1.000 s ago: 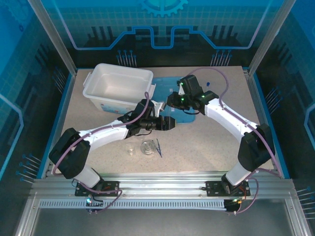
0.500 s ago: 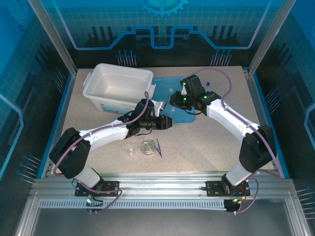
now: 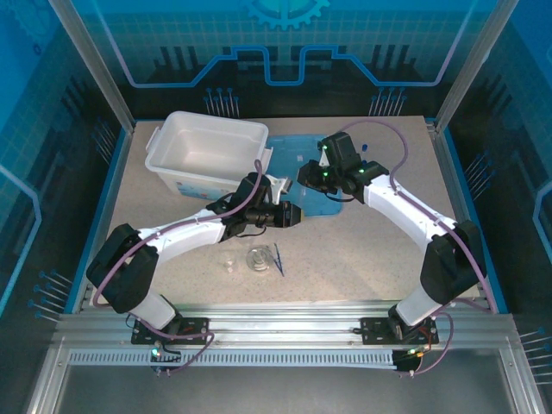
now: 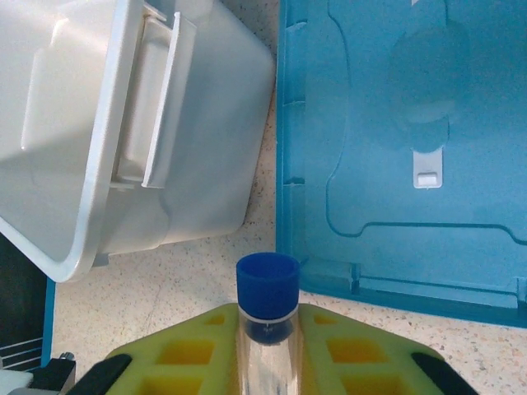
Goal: Organize the chemistry lab equipment
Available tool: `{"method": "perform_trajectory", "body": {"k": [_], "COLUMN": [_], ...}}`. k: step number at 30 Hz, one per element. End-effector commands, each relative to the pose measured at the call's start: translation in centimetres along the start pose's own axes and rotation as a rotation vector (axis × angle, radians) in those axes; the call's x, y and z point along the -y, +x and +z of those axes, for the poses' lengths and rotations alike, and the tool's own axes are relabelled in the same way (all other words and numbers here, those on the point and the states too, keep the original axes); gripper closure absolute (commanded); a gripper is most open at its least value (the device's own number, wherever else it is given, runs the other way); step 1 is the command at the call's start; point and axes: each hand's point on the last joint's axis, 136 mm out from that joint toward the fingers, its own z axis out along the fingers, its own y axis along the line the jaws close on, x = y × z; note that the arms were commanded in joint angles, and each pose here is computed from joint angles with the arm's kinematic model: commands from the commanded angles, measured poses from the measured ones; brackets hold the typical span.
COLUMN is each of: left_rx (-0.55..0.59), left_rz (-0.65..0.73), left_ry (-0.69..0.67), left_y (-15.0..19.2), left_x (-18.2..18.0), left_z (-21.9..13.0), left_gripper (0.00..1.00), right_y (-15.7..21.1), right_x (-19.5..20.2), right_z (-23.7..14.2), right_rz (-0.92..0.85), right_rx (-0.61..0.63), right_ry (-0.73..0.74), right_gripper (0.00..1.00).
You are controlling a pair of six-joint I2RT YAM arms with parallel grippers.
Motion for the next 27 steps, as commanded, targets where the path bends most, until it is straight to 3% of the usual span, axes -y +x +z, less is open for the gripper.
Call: {"method": "perform_trajectory", "body": {"k": [1,8,19,27], "left_rx": [0.008,-0.007,-0.03,-0.041], "left_rz": [0.072,0.159,0.398,0.532], "left_ry": [0.008,-0.044,-0.17,-0.189], "left_y": [-1.1,-1.1,-0.4,1.2], "left_x": [0.9,0.2,-1.1,0.0], "left_z": [-0.3,-0.6,-0.9,-0.3], "left_gripper": [0.95,0.93,0.93,0.94], "right_y": [-0.6,-1.7,-1.1,0.2], "right_x": [-0.5,-0.5,0.6,1.4], "right_z": [-1.3,-3.3,-4.2,-4.1], "right_rz": [-0.004,-0.058,-0.132,-0.133], "right_rx": [0.016,-0.026,-0.22,-0.299], "right_ry": [-0.028,-0.055,-0.139,-0.171], "right_gripper": [0.72,0.52,0.5,0.49]}}
